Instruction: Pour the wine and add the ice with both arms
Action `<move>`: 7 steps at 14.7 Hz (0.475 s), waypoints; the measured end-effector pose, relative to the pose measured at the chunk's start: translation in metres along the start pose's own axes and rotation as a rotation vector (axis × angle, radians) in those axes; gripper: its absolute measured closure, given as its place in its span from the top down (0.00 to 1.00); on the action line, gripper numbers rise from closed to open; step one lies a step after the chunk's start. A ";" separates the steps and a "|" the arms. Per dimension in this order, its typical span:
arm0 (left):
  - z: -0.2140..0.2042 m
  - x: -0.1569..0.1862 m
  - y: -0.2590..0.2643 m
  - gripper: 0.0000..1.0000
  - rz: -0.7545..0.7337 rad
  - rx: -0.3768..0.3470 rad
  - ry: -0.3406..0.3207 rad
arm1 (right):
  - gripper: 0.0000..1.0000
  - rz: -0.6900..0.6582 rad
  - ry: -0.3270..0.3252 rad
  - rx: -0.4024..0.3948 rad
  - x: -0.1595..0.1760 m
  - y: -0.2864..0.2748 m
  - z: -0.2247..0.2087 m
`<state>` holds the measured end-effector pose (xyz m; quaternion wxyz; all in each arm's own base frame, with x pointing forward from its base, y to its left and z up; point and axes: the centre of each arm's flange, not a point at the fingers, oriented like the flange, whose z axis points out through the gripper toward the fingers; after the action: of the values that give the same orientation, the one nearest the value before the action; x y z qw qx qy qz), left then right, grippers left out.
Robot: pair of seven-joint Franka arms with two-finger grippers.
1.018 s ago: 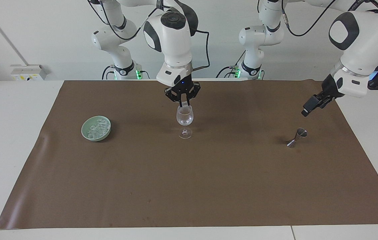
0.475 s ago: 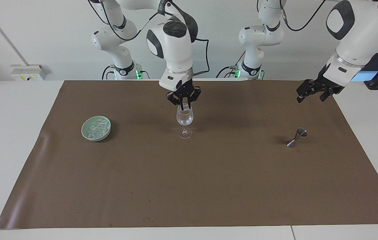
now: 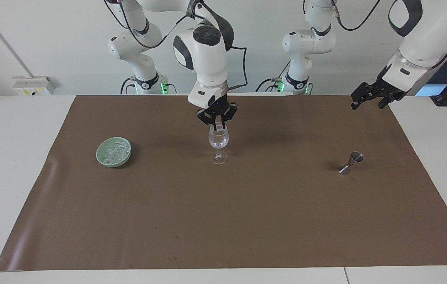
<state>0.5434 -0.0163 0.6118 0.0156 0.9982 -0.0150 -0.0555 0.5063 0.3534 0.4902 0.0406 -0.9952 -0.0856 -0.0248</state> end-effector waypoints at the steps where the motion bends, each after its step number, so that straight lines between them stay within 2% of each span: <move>1: 0.001 0.000 0.000 1.00 0.001 0.001 -0.002 | 0.27 0.000 0.000 0.000 0.000 0.000 0.000; 7: 0.008 -0.001 0.000 1.00 0.008 0.004 -0.017 | 0.32 0.000 0.002 0.001 0.000 0.000 -0.001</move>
<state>0.5415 -0.0163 0.6041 0.0139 0.9977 -0.0192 -0.0637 0.5059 0.3532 0.4917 0.0411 -0.9951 -0.0857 -0.0257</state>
